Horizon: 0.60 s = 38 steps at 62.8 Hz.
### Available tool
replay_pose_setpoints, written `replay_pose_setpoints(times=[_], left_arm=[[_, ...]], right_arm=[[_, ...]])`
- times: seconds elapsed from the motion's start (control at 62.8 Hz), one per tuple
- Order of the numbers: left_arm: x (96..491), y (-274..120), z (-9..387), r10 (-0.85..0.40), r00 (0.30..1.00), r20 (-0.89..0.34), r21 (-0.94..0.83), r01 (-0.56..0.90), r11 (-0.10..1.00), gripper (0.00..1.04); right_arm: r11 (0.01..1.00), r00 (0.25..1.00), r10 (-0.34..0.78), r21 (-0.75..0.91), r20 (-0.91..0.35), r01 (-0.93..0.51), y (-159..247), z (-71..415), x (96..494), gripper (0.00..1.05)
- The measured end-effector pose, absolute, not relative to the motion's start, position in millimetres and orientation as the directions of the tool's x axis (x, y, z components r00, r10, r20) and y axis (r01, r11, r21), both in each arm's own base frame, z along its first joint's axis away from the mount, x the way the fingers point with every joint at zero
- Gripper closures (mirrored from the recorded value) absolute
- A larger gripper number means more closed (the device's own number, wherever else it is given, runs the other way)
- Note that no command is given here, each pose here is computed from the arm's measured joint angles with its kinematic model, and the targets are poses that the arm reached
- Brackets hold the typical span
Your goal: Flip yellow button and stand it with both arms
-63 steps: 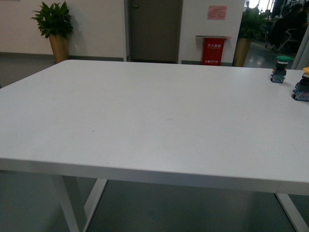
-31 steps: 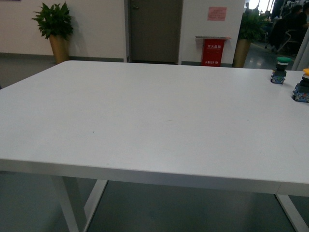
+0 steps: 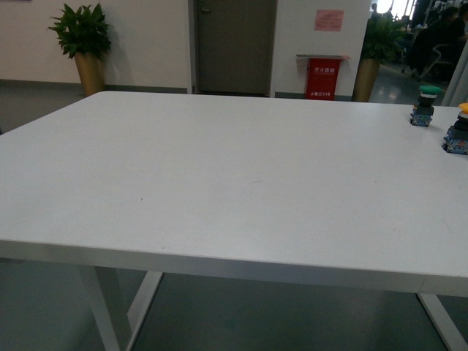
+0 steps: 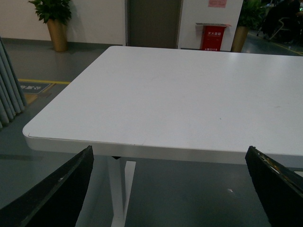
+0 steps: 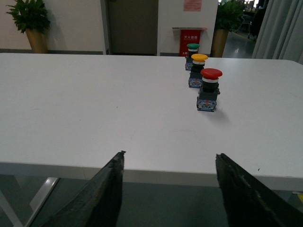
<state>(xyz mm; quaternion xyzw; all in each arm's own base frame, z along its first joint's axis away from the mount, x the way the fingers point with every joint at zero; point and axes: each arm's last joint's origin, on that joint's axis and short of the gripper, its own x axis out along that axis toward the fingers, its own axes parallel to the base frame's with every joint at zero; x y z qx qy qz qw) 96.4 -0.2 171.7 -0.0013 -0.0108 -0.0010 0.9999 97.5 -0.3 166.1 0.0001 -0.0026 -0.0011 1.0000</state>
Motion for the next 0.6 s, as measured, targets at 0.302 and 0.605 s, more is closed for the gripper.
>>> replay_pose_setpoints(times=[0.302, 0.605], left_arm=[[96.4, -0.2, 171.7, -0.002, 1.0, 0.022, -0.002, 0.002, 1.0, 0.06], [96.4, -0.2, 171.7, -0.002, 1.0, 0.022, -0.002, 0.002, 1.0, 0.06]], right_arm=[[1.0, 1.0, -0.003, 0.001, 0.005, 0.003, -0.3, 166.1, 97.5, 0.07], [1.0, 1.0, -0.002, 0.001, 0.005, 0.002, -0.3, 166.1, 97.5, 0.07]])
